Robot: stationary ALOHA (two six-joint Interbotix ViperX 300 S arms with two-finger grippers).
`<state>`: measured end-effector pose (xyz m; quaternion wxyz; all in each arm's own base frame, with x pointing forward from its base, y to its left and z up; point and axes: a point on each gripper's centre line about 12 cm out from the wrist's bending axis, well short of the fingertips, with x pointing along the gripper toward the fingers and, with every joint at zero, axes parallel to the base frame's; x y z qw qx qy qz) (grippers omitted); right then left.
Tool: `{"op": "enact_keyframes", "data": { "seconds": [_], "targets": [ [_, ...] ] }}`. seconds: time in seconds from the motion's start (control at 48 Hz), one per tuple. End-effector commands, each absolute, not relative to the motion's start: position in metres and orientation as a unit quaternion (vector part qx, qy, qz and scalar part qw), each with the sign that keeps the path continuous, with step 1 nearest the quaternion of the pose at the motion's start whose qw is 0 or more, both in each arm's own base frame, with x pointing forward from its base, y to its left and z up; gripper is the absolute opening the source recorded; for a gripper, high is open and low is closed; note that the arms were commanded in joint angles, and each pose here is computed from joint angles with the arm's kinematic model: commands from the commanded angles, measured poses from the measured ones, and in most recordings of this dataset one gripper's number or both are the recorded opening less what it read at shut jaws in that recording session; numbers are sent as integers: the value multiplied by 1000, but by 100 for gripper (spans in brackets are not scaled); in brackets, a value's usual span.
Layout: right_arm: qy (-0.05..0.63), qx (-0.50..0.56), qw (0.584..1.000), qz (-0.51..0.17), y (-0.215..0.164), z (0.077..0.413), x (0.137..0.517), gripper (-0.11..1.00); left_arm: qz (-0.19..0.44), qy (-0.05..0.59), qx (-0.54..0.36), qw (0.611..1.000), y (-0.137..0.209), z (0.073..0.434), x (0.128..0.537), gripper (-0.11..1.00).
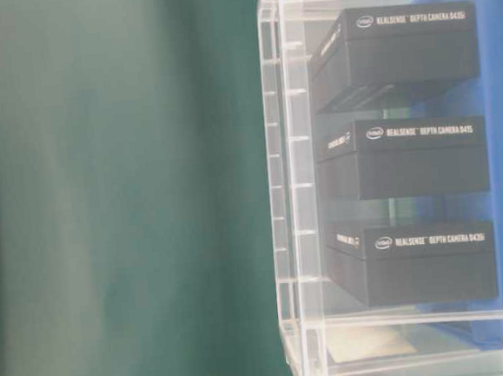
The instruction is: Take out the box from the case.
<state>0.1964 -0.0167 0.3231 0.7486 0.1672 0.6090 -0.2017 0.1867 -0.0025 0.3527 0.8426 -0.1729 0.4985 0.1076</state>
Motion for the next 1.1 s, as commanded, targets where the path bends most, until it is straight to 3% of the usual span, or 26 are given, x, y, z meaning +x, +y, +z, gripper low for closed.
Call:
{"op": "enact_keyframes", "data": {
  "seconds": [0.0, 0.313, 0.521, 0.813, 1.084],
  "targets": [
    [600, 170, 755, -202, -17, 331, 200, 0, 105, 489, -173, 849, -3, 361, 188, 1],
    [593, 194, 749, -221, -17, 332, 201, 0, 109, 490, -183, 845, -4, 361, 189, 1],
    [562, 286, 717, -296, -18, 332, 203, 0, 168, 478, -277, 817, -3, 361, 189, 1],
    [492, 435, 620, -429, -18, 330, 204, 0, 313, 466, -446, 697, -2, 356, 175, 1],
    [465, 483, 530, -519, -18, 332, 194, 0, 354, 436, -493, 665, 0, 363, 183, 1]
  ]
}}
